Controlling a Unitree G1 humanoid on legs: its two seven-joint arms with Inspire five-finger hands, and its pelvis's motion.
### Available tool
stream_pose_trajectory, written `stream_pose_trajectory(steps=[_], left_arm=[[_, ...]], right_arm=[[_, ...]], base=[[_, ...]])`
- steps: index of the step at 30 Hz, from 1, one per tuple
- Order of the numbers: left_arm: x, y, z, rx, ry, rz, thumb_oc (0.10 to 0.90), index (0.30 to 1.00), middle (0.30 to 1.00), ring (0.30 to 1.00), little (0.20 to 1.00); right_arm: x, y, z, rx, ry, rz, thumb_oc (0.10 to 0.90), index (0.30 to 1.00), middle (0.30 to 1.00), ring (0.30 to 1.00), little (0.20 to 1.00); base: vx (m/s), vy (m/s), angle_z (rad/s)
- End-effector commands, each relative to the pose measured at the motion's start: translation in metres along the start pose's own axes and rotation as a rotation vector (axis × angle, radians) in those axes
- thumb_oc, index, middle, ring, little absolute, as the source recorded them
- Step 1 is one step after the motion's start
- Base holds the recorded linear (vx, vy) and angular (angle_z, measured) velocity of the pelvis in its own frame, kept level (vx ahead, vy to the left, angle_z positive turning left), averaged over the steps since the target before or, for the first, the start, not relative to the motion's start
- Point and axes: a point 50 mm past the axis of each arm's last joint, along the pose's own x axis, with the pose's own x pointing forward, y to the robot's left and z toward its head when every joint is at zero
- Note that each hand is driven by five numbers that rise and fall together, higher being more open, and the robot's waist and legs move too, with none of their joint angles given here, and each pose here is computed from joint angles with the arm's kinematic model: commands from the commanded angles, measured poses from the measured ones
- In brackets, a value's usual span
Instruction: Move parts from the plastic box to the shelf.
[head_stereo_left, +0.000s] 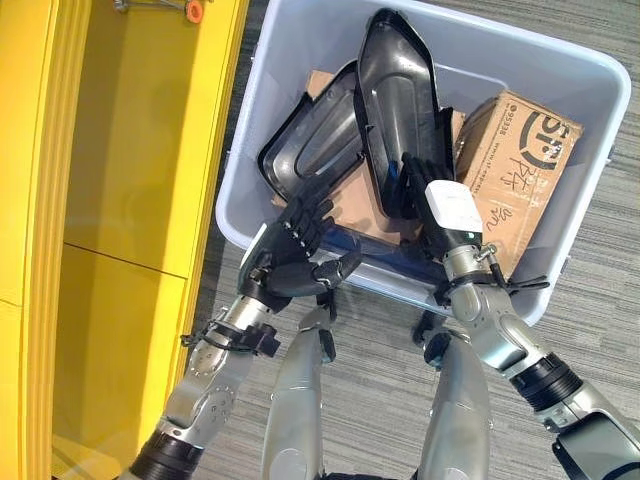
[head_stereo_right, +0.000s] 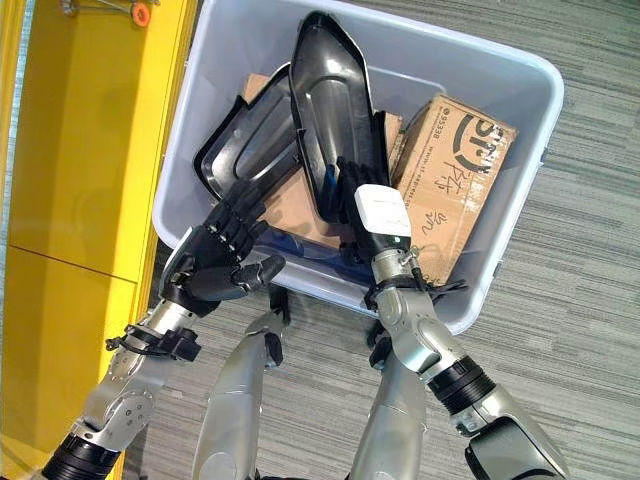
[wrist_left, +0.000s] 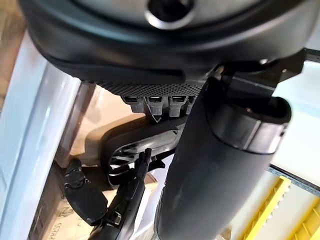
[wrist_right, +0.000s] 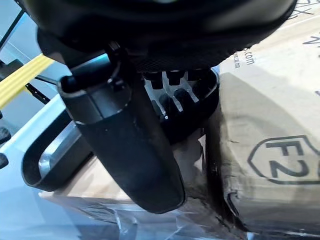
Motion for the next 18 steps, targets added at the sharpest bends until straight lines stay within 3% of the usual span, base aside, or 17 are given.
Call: stream_pose_trajectory(steps=[1, 18], left_arm=[[0.006, -0.024, 0.030, -0.008, -0.225, -0.079, 0.900, 1.000, 1.000, 1.000, 1.000], [0.001, -0.015, 0.035, 0.017, -0.247, -0.059, 0.900, 1.000, 1.000, 1.000, 1.000]], right_arm=[[0.016, -0.038, 0.026, 0.000, -0.167, -0.192, 0.900, 1.000, 1.000, 1.000, 1.000], [0.020, -0.049, 0.015, -0.090, -0.162, -0.281, 0.900, 1.000, 1.000, 1.000, 1.000]], base=[[-0.01, 0.025, 0.06], [-0.01, -0.010, 0.02]])
